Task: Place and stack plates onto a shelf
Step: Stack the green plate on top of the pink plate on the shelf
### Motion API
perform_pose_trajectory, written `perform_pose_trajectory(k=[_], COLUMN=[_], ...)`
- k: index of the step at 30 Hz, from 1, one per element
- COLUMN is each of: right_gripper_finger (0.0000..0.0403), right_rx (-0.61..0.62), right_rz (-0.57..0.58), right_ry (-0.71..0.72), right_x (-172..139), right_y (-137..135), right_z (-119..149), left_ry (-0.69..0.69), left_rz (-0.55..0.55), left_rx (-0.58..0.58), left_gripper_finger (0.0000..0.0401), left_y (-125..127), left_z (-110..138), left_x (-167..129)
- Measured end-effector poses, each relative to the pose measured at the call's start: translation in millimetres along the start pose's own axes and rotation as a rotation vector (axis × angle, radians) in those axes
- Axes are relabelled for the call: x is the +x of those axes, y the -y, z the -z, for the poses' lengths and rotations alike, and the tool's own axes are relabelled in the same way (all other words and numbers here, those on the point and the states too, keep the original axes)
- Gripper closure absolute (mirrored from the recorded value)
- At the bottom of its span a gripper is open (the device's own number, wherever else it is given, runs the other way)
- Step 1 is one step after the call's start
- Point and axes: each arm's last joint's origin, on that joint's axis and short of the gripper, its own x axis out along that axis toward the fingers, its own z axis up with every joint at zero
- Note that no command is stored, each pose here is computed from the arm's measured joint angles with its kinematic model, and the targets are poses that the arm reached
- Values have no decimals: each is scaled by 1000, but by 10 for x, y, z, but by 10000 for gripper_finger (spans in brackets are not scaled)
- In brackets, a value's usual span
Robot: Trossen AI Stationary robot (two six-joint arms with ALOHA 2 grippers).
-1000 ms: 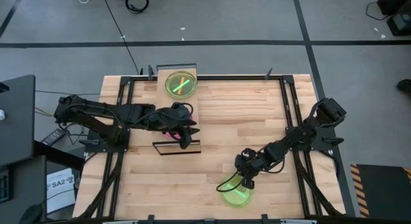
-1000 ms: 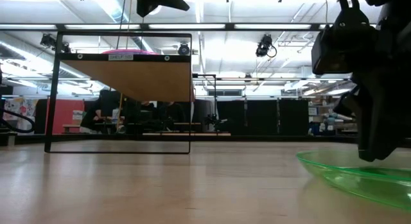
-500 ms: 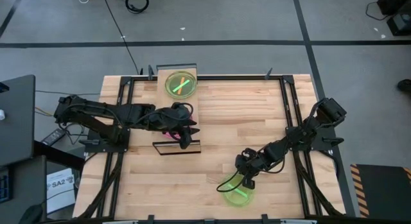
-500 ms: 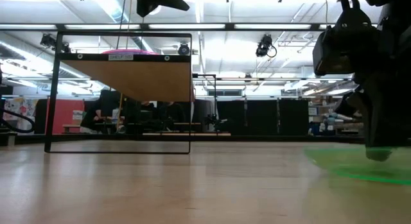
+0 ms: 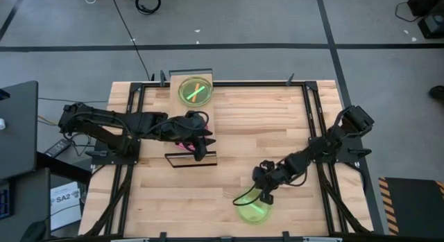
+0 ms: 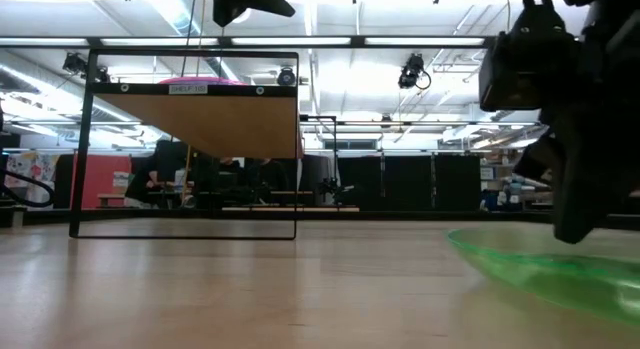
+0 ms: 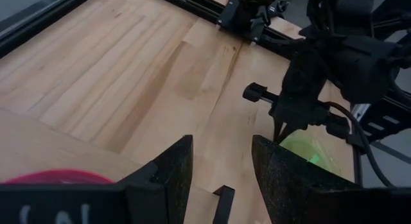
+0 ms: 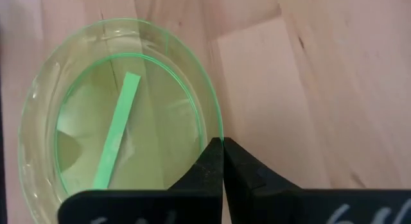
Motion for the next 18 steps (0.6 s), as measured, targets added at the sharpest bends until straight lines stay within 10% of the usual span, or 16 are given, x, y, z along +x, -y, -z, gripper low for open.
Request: perform_pose_trajectory(k=[18], right_gripper_finger=[400], right_rx=[67], right_rz=[-127], right_ry=[212], right_x=[-15], right_y=[29], right_z=[-345], left_ry=[-116], left_rz=[131], left_rx=[-51], left_gripper_finger=[234], left_y=[184], left_z=[144], left_x=[-63])
